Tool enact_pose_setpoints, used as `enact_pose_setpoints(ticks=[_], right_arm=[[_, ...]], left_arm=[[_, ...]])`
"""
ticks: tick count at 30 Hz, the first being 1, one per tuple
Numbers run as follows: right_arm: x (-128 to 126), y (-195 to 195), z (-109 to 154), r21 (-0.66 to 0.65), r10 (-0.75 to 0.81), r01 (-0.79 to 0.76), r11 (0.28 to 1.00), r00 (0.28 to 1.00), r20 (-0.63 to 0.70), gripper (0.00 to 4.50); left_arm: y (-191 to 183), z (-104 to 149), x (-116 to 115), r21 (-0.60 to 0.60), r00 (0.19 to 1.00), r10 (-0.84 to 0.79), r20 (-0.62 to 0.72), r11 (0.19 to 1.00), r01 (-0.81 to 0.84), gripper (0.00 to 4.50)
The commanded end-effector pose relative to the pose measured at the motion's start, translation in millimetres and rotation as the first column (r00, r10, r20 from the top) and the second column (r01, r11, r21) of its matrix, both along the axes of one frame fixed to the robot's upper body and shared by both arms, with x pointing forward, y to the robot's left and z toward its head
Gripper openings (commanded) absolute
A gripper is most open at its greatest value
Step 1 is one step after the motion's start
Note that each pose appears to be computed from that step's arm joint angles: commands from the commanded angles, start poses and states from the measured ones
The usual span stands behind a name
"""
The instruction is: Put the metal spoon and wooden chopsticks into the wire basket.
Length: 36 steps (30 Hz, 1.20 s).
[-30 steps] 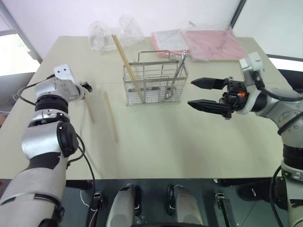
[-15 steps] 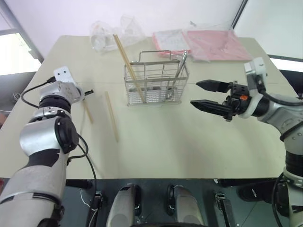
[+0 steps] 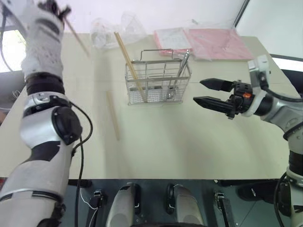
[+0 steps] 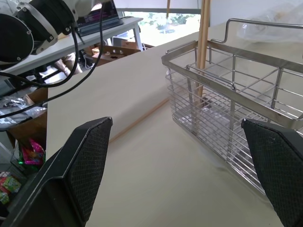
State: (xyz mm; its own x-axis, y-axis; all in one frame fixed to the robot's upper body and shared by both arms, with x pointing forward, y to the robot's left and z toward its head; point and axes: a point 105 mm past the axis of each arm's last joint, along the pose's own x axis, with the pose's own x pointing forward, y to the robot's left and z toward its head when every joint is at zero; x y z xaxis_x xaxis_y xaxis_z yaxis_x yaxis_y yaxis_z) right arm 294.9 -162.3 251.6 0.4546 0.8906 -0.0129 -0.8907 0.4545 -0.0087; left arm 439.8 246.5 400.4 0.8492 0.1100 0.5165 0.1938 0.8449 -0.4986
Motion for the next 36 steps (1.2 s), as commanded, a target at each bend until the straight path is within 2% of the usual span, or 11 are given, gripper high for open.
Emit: enact_pose_setpoints(ticks=[1, 4, 10, 17, 20, 26, 31, 34, 36], right_arm=[[-7.7, -4.3, 14.8, 0.004, -0.013, 0.012, 1.0, 0.999, 0.053, 4.5], [-9.1, -1.7, 14.3, -0.001, -0.021, 0.021, 1.0, 0.998, 0.063, 4.5], [-6.7, -8.7, 21.6, 0.064, -0.081, 0.077, 0.995, 0.995, 0.062, 4.5], [-5.4, -13.8, 25.5, 0.092, -0.125, 0.119, 0.989, 0.99, 0.067, 4.5], [-4.6, -12.1, 26.2, 0.1, -0.131, 0.124, 0.987, 0.989, 0.068, 4.5], [-3.1, -14.0, 28.9, 0.109, -0.148, 0.14, 0.984, 0.986, 0.07, 4.5], [-1.9, -14.9, 29.2, 0.108, -0.152, 0.144, 0.984, 0.986, 0.067, 4.5], [-0.1, -14.8, 29.2, 0.11, -0.151, 0.143, 0.984, 0.987, 0.064, 4.5], [1.2, -14.8, 28.8, 0.111, -0.149, 0.141, 0.984, 0.987, 0.061, 4.5]], left_arm=[[-45.1, 54.3, -41.5, 0.04, 0.948, -0.209, 0.241, 0.978, 0.205, 0.04], [-80.5, 51.1, -51.7, 0.229, 0.943, -0.21, 0.257, 0.962, 0.152, 0.04], [-134.4, 13.3, -47.2, 0.404, 0.947, -0.266, 0.18, 0.898, 0.176, 0.04], [-152.2, -7.9, -53.8, 0.47, 0.948, -0.204, 0.245, 0.88, 0.068, 0.04], [-155.8, -23.0, -48.8, 0.462, 0.957, -0.189, 0.222, 0.885, 0.068, 0.04], [-157.7, -74.4, -37.5, 0.495, 0.981, -0.15, 0.124, 0.866, 0.07, 0.04], [-155.9, -88.5, -37.9, 0.481, 0.985, -0.141, 0.098, 0.874, 0.077, 0.04], [-155.3, -87.4, -40.4, 0.457, 0.984, -0.146, 0.103, 0.885, 0.083, 1.15], [-155.8, -84.6, -42.9, 0.455, 0.982, -0.15, 0.112, 0.887, 0.084, 2.23]])
